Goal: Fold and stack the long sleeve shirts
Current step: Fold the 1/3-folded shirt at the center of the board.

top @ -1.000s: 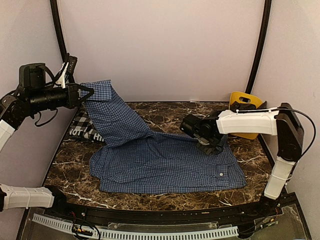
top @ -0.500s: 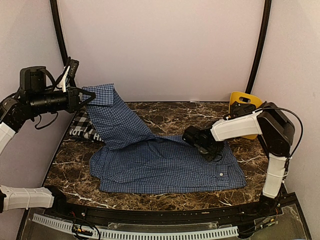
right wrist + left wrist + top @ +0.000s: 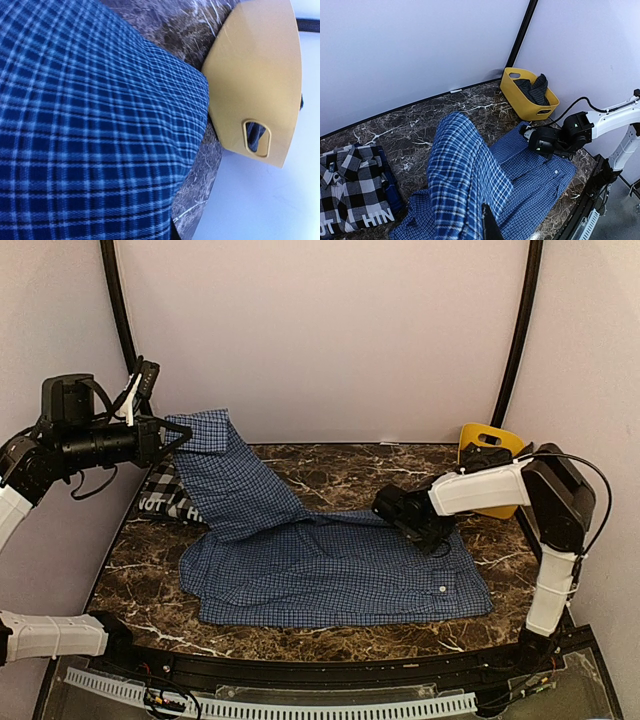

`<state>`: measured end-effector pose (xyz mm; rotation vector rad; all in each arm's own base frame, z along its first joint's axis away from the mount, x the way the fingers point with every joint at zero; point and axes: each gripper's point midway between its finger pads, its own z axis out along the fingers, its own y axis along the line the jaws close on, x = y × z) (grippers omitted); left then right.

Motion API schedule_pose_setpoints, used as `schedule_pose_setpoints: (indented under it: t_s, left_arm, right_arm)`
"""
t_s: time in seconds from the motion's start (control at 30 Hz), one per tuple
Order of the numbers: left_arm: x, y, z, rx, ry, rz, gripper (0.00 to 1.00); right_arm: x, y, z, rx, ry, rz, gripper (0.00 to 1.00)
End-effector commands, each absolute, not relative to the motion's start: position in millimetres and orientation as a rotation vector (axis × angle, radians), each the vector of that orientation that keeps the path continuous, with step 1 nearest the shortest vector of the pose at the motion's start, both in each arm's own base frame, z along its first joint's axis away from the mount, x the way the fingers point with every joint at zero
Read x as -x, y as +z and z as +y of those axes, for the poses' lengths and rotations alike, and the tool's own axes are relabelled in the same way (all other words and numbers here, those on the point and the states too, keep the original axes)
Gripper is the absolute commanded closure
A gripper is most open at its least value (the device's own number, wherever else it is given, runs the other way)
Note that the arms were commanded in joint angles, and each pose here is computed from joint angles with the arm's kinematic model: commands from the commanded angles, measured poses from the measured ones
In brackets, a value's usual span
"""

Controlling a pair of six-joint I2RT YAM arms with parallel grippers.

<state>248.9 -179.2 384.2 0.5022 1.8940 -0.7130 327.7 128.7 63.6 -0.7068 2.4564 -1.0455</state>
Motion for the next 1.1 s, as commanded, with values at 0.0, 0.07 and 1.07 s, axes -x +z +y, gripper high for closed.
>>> schedule_pose_setpoints:
  t_s: [0.0,0.07,1.07]
  left_arm:
    - [-250.1,390.3,-178.8,-0.517,-0.694,1.854,1.00]
    - [-250.8,389.6,-178.1,-0.518,-0.685,1.857,1.00]
    - [-219.0,355.6,-185.1,-0.621,-0.791,1.991,1.00]
  right_arm:
    - [-319.0,79.0,115.8,0.655,-1.078,2.457,1.00]
    - [-314.9,82.0,113.0,0.638,-1.071,2.468,1.00]
    - [-250.8,75.8,131.1,0.512,-0.930,2.746,0.79]
